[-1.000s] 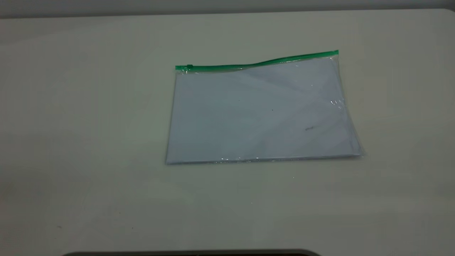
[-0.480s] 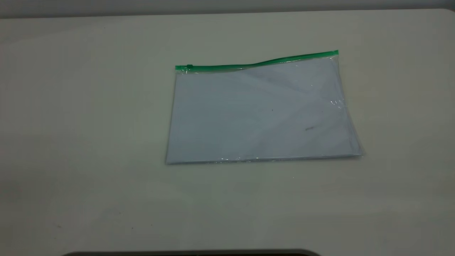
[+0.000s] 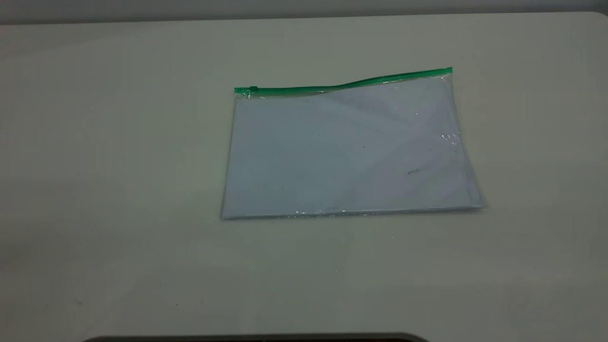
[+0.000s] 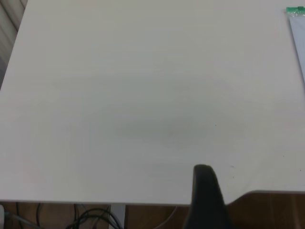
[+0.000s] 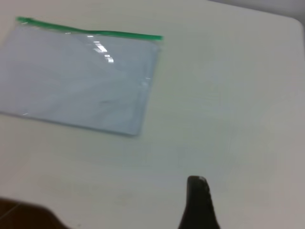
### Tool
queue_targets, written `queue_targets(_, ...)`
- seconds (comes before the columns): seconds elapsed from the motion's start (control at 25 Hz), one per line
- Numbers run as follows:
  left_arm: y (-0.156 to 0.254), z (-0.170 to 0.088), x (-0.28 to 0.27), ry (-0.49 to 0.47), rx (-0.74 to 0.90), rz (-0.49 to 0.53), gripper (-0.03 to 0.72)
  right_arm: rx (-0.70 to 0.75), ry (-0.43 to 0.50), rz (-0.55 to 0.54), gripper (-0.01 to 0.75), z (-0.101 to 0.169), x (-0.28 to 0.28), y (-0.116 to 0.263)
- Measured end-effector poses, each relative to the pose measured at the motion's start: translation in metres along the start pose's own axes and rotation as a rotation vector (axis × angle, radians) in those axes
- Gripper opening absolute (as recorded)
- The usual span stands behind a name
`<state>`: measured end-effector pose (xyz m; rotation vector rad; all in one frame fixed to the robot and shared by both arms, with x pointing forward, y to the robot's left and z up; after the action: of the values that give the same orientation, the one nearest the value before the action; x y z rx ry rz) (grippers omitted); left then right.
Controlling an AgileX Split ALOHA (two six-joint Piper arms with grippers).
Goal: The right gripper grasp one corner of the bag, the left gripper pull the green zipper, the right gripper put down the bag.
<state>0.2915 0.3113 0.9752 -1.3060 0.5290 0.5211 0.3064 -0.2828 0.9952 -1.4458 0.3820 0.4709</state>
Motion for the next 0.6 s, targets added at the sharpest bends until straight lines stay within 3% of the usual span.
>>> queue_targets(0.2, 0.0, 0.0, 0.0, 0.0, 0.0, 0.0, 0.578, 0.099, 0.096, -0.01, 0.591, -0.017, -0.001, -0.001)
queue_targets(0.6, 0.0, 0.0, 0.0, 0.0, 0.0, 0.0, 0.578, 0.109, 0.106, -0.011, 0.591, -0.019, -0.001, -0.001)
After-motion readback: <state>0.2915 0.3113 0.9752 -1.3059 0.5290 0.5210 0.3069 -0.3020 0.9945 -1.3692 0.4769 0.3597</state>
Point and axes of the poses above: a point on each arm's last joint axis where the gripper is mounted, x pointing out along that axis toward the gripper, z along the wrist's bending axis when the last joint is at zero, y = z × x, the point moved 9 cm from there along x, pointing out along that axis toward the gripper, and after that the axes turned 11 degrees about x, right-handed, at the moved point
